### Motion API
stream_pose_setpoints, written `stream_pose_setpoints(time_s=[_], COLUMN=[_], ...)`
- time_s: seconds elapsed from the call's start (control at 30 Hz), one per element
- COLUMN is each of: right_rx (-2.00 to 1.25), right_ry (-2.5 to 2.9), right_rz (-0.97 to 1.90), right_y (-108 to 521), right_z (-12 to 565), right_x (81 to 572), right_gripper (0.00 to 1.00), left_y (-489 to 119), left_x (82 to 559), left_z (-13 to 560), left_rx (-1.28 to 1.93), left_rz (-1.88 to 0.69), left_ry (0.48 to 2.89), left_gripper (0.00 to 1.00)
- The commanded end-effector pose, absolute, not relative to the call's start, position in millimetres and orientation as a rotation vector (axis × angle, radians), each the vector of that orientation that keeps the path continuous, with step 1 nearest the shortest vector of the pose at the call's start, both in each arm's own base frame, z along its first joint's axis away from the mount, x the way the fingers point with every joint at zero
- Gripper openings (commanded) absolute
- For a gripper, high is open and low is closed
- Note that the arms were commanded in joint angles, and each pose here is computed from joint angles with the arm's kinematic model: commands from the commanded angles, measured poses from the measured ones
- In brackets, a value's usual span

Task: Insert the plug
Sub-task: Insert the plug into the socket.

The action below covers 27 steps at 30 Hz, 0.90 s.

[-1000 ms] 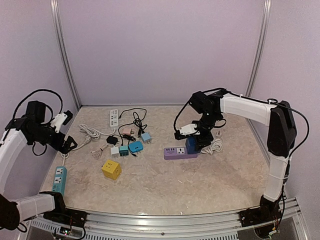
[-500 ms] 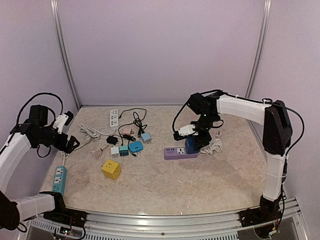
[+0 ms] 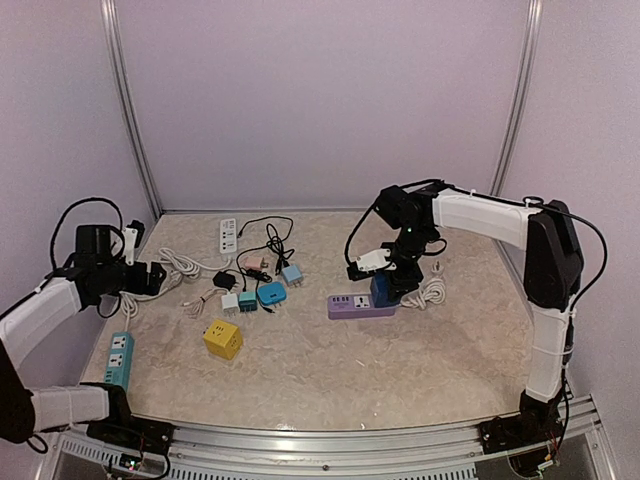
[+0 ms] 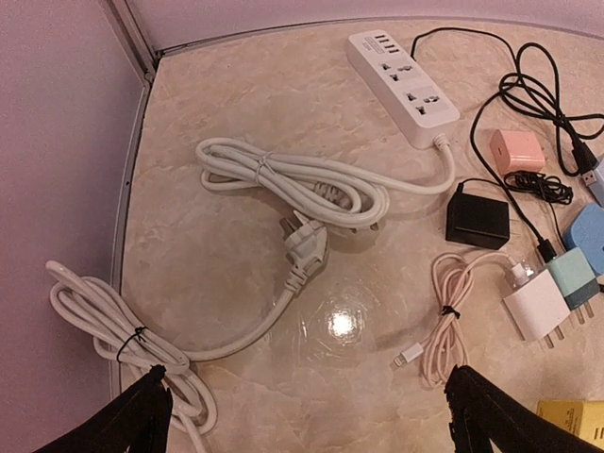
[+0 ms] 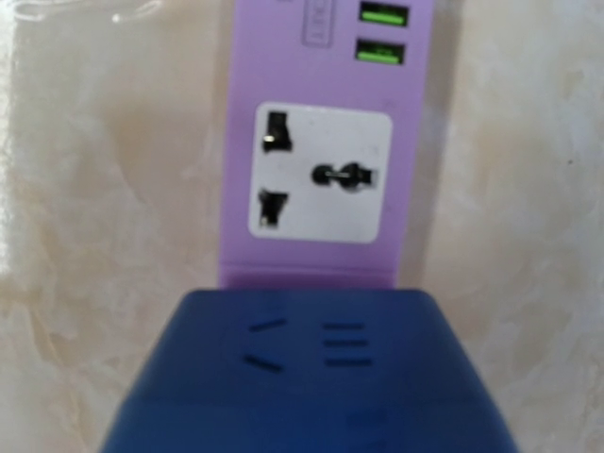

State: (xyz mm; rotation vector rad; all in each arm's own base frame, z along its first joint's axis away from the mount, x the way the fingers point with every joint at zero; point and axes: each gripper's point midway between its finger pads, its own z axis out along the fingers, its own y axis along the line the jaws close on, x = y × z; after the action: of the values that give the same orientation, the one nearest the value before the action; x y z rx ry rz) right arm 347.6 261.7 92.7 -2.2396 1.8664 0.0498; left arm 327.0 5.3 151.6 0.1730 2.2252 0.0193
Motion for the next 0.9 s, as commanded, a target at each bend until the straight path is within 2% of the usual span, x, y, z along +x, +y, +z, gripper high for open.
stream_pose_setpoints(time_s=[0.0,0.23,0.37,0.53,0.7,0.87], right_rx=[-2.326,-2.322,-2.325,-2.319,-2.303,-2.310], right_ry=[1.925,1.951,1.961,2.007,2.029,2.035], right_rz=[0.085,0.074,0.077,0.098,0.105,0.115], right_y=[254,254,253,253,255,255], right_z=[77,79,79,78,78,75], right_x=[332,331,329,325,319,319], right_gripper=[0.00,0.00,0.00,0.00,0.00,0.00], left_y=[19,24,36,31,10,17], left_x=[322,311,331,369,363,353], left_z=[178,231,246,222,219,193], left_rx=[0.110,0.070,-0.011,0.018,0.105,0.112], left_rz=[0.115,0.149,0.214,0.176,0.085,0.113], left_ry=[2.196,2.136,1.983,1.799,1.583,1.579], left_gripper=[0.99,0.99,0.99,0.99,0.99,0.99])
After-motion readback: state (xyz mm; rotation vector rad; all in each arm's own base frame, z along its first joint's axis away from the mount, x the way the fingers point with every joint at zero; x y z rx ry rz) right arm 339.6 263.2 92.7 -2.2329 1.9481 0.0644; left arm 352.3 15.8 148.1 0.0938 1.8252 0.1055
